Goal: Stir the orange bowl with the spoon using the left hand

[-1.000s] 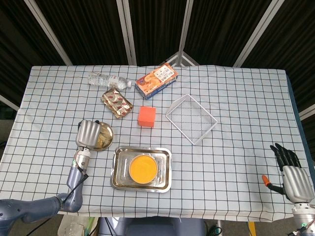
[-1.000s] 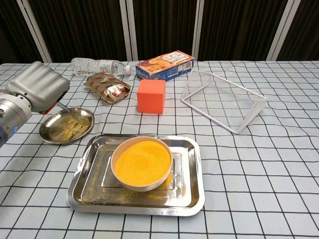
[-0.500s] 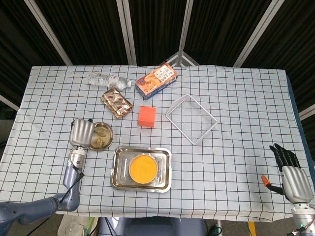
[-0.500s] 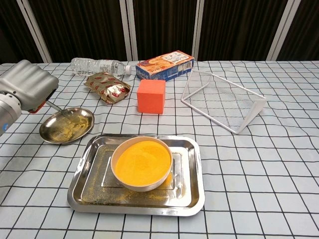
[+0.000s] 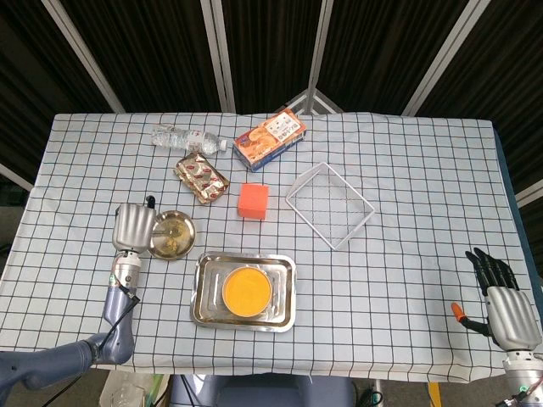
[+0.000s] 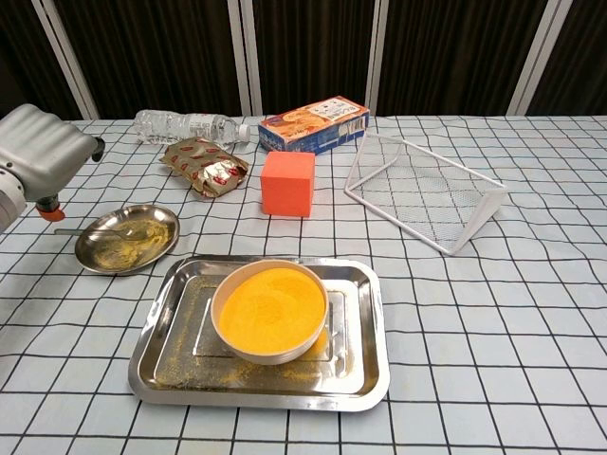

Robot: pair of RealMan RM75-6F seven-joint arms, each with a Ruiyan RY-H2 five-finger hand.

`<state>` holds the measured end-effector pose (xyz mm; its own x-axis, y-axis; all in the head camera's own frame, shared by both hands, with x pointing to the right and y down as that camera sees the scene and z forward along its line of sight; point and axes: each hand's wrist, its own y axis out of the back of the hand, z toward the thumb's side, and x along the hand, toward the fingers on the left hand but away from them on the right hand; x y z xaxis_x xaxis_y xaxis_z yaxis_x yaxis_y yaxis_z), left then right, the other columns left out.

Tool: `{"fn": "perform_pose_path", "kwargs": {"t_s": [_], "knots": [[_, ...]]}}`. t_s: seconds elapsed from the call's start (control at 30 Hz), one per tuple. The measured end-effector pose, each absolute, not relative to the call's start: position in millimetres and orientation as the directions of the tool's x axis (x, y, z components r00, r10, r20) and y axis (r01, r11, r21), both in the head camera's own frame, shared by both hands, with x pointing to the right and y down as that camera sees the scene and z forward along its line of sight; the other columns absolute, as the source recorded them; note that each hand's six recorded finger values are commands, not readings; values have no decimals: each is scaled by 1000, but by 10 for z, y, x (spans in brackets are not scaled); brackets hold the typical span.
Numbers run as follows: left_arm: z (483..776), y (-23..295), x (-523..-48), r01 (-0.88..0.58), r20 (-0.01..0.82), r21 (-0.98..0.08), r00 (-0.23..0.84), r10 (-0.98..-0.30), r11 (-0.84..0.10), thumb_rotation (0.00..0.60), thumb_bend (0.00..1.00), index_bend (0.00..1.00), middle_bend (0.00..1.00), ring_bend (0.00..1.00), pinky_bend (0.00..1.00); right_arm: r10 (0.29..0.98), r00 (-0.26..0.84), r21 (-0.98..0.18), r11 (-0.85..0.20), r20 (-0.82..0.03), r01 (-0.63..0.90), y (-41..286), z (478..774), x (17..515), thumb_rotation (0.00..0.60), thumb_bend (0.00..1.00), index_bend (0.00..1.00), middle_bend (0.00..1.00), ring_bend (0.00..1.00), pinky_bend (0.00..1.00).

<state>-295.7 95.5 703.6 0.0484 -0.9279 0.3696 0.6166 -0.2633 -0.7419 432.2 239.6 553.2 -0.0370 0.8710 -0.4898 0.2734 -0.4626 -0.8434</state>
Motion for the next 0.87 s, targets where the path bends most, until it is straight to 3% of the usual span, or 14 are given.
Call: {"fn": "perform_pose_path", "kwargs": {"t_s": [0.1, 0.2, 0.3, 0.37, 0.47, 0.53, 0.67, 0.87], "knots": [[6982, 951, -2971, 581, 356, -771, 50, -933, -263, 600, 145, 244, 861, 871, 937, 871, -37, -844, -463, -490, 271, 2396, 5532, 4326, 600, 360, 0, 0, 0, 0], [6881, 952, -3002, 530, 331, -811, 65, -941, -249, 600, 145, 216, 761, 774, 856, 872, -37, -845, -463, -489, 267, 2396, 5530, 4335, 600, 360, 0, 0, 0, 0], [6725, 977, -3067, 461, 297, -858, 86, -951, -226, 600, 142, 126, 549, 592, 684, 876, -35, -853, -459, -482, 249, 2389, 5522, 4343, 600, 360, 0, 0, 0, 0], [6614, 1013, -3127, 409, 278, -887, 96, -956, -217, 600, 136, 50, 356, 433, 526, 882, -31, -863, -452, -470, 224, 2381, 5513, 4343, 600, 360, 0, 0, 0, 0], [6423, 1121, -3250, 316, 258, -924, 100, -961, -215, 600, 120, 1, 146, 251, 367, 890, -21, -876, -443, -455, 192, 2381, 5505, 4329, 600, 359, 0, 0, 0, 0], [6285, 1233, -3358, 242, 253, -944, 100, -962, -223, 600, 105, 0, 58, 165, 297, 894, -16, -882, -438, -447, 173, 2382, 5501, 4325, 600, 359, 0, 0, 0, 0], [6033, 1525, -3668, 162, 277, -951, 80, -957, -262, 600, 100, 0, 0, 65, 179, 904, -3, -899, -424, -427, 108, 2378, 5485, 4324, 600, 360, 0, 0, 0, 0], [5773, 1928, -4056, 74, 355, -933, 42, -934, -352, 600, 100, 0, 0, 13, 78, 925, 20, -924, -380, -379, 33, 2381, 5462, 4297, 600, 360, 0, 0, 0, 0]]}}
